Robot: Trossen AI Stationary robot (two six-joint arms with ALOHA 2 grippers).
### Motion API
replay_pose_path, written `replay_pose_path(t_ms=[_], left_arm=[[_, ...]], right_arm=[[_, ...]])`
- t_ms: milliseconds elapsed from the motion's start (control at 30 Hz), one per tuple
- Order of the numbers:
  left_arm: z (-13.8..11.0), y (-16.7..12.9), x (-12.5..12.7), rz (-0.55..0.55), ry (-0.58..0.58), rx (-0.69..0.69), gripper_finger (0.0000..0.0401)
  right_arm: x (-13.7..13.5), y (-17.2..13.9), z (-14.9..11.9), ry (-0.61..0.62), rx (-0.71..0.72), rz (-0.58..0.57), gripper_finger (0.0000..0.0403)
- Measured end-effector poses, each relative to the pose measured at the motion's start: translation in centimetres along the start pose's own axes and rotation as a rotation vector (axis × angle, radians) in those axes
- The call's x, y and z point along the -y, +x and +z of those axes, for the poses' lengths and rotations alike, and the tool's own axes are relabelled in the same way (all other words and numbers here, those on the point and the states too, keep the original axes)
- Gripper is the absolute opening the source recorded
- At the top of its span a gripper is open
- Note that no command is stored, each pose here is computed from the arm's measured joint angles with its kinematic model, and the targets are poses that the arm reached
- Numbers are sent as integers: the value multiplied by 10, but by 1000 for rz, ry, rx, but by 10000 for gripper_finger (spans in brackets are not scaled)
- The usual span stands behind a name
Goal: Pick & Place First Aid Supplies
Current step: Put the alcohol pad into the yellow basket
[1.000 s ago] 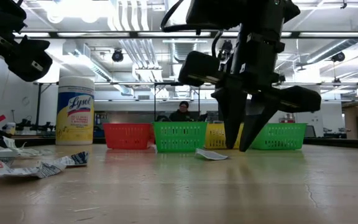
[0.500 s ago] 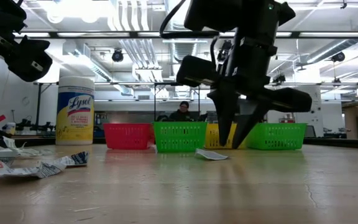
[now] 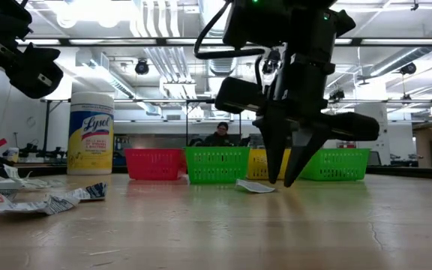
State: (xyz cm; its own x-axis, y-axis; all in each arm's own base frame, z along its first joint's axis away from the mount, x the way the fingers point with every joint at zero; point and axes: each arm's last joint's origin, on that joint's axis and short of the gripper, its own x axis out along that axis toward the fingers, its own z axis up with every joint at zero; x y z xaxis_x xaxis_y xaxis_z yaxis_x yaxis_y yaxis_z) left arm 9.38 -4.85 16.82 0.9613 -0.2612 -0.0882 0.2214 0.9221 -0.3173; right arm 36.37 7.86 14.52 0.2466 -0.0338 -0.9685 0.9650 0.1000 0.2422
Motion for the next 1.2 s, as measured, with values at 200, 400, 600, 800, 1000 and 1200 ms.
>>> replay_pose_path(t_ms=[200, 400, 600, 800, 1000, 1200], left_arm=[[0, 0, 0, 0, 1, 0, 197], [0, 0, 0, 0, 2, -1, 197], [0, 0, 0, 1, 9, -1, 197], [0, 0, 0, 0, 13, -1, 197], [0, 0, 0, 1, 13, -1, 197], [0, 0, 0, 0, 12, -1, 197]], right_arm=[[3, 7, 0, 28, -4, 39, 77], [7, 11, 0, 53, -1, 52, 77], [7, 12, 0, 49, 26, 53, 66], [8, 13, 0, 17, 37, 46, 38], [9, 13, 0, -8, 56, 39, 10], [10, 13, 0, -46, 63, 36, 8]])
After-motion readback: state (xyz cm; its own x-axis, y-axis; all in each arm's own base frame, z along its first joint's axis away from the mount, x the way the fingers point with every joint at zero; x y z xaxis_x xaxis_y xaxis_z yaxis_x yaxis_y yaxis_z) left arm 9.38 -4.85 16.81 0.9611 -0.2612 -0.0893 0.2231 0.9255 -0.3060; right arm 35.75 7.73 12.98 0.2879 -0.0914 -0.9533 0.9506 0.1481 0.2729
